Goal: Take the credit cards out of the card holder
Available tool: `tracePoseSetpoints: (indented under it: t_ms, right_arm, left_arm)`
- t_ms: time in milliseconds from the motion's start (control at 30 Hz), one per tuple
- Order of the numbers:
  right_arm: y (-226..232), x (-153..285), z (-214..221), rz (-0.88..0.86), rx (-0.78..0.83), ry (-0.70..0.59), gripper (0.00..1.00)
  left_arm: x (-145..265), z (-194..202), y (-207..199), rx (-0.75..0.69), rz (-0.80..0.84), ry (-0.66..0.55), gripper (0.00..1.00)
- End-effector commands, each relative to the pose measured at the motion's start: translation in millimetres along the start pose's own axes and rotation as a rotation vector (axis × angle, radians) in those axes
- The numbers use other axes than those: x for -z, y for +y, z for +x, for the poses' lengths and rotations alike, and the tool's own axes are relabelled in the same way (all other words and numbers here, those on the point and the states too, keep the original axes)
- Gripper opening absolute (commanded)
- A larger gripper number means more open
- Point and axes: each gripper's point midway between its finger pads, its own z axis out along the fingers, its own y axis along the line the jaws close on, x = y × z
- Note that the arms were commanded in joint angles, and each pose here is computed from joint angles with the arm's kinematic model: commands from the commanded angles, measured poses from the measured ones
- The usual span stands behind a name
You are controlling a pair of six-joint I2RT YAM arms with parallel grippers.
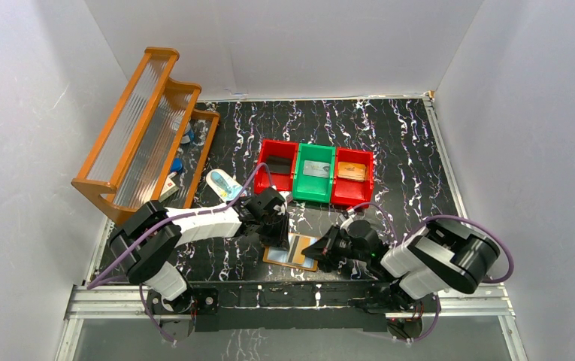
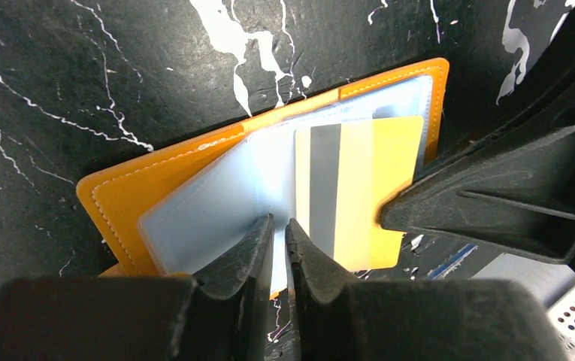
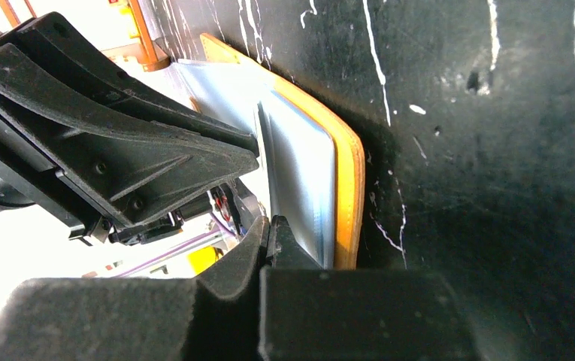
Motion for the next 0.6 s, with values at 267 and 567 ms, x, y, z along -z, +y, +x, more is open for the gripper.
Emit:
tracePoseSetpoints:
  t_ms: [267, 567]
  right_arm:
    - [-10, 23, -20, 0.124, 0.096, -0.128, 0.00]
    - [4, 44, -35, 0.111, 0.119, -0.234, 0.00]
  left_arm:
    - [23, 8, 58, -0.043, -0.315, 0.016, 0.15]
    - [58, -12, 26, -0.053, -0.202, -0.090, 0.37]
